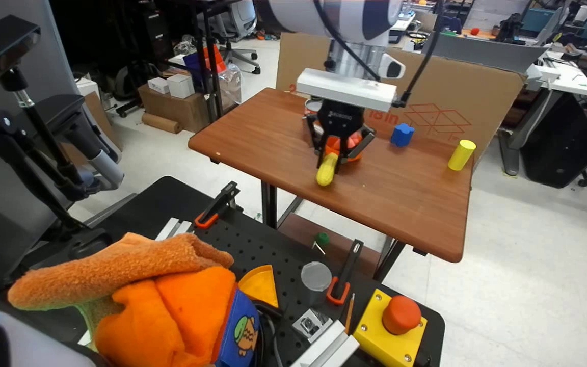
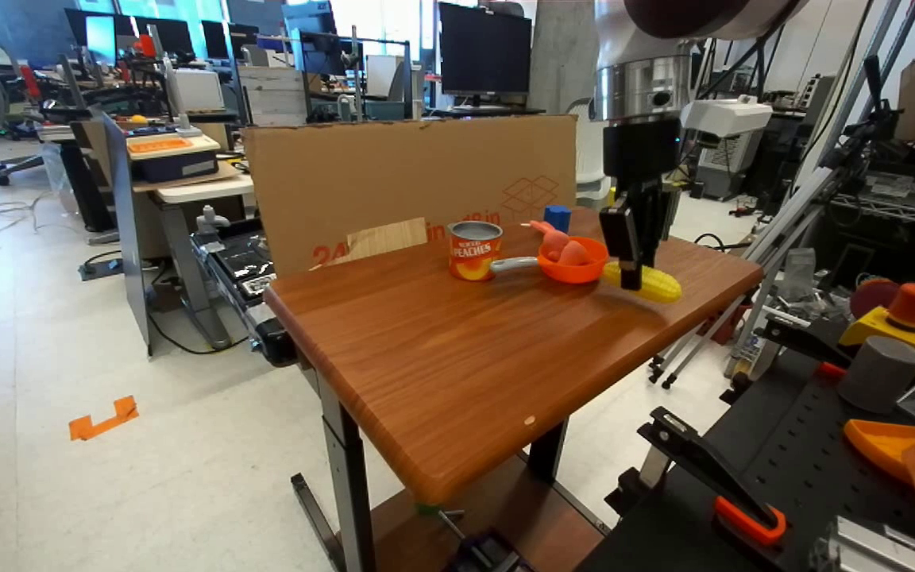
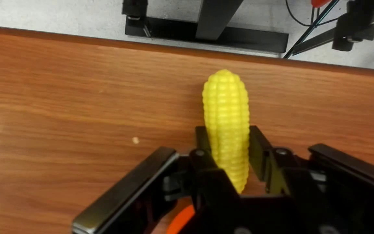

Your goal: Move the maize to the left

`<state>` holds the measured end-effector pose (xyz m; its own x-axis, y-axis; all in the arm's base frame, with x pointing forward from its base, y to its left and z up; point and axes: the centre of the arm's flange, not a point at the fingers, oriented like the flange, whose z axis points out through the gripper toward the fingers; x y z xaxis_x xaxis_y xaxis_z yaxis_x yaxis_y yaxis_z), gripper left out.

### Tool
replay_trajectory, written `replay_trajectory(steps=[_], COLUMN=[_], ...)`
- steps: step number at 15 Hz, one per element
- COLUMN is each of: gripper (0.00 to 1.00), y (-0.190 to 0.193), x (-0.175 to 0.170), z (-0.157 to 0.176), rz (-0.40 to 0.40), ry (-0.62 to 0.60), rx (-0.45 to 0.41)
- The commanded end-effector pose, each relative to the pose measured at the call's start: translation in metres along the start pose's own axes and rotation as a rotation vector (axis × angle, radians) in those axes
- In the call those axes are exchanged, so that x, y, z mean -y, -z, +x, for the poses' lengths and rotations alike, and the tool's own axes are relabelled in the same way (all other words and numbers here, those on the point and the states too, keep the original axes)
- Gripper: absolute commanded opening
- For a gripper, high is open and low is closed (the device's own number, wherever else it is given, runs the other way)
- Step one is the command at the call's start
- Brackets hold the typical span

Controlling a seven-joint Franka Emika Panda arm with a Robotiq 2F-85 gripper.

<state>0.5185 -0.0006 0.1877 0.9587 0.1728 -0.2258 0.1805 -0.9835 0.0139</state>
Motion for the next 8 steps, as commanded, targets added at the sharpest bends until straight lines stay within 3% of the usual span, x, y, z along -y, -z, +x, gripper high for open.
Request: replay_trajectory(steps=[1, 4, 8], gripper=[0.08, 0.08, 0.08], y=[-0.016, -0.019, -0.019], x=[0.054, 0.084, 0.096], z=[-0.005, 0.002, 0.009], rz=[-0.036, -0.045, -0.057], ry=[0.037, 0.047, 0.046], rx=[-0.015, -0.009, -0.018])
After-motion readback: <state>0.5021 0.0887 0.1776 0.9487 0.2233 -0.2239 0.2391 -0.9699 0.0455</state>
